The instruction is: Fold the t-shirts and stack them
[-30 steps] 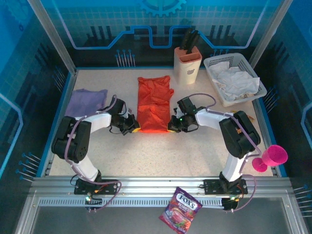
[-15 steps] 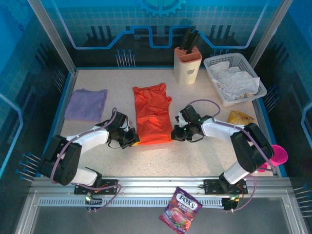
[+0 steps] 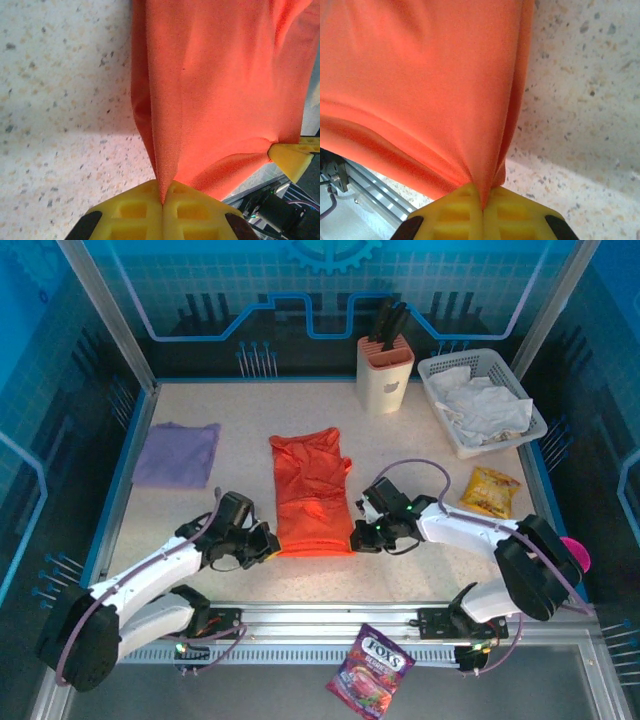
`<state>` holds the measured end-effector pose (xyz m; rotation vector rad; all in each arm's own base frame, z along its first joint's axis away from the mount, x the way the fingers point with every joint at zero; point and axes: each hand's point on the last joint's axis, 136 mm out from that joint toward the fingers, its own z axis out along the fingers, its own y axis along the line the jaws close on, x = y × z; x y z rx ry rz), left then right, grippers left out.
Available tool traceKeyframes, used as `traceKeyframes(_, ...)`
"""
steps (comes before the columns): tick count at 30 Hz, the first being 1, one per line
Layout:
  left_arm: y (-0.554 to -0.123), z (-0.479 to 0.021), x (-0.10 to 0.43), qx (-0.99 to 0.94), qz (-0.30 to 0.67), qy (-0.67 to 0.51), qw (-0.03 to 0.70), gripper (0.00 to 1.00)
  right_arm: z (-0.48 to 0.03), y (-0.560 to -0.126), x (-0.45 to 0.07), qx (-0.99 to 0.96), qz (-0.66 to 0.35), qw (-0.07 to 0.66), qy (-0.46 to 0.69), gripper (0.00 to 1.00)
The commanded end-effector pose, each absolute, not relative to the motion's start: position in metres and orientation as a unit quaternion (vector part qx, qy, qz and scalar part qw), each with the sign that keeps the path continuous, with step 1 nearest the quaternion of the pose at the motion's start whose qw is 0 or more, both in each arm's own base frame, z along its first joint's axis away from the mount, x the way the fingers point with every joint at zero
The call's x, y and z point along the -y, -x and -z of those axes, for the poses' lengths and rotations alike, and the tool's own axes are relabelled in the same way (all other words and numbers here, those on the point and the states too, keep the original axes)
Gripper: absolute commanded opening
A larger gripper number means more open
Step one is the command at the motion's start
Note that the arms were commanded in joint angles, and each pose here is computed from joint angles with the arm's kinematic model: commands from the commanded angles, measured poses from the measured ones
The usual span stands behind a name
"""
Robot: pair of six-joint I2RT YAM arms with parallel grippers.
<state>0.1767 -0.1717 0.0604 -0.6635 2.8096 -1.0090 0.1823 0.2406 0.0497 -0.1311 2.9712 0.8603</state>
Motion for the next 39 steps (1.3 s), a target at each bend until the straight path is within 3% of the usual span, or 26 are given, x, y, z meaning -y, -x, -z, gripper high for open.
traceKeyframes(1,-0.176,-0.074,0.163,-0.924,0.299,0.233,0.044,0.00,-0.065,-0.181,-0.228,-0.969,-0.245,0.026,0.023,0.00)
traceKeyframes(7,-0.202,-0.103,0.168,-0.928,0.295,0.214,0.075,0.00,-0.105,-0.206,-0.232,-0.971,-0.231,0.048,0.048,0.00)
traceKeyframes(24,-0.280,-0.168,0.173,-0.927,0.310,0.174,0.121,0.00,-0.148,-0.297,-0.260,-0.954,-0.286,0.058,0.070,0.00)
traceKeyframes(31,-0.271,-0.159,0.174,-0.925,0.318,0.174,0.111,0.00,-0.148,-0.288,-0.259,-0.951,-0.296,0.053,0.070,0.00)
traceKeyframes(39,-0.221,-0.124,0.168,-0.926,0.318,0.190,0.076,0.00,-0.131,-0.248,-0.243,-0.959,-0.273,0.039,0.067,0.00)
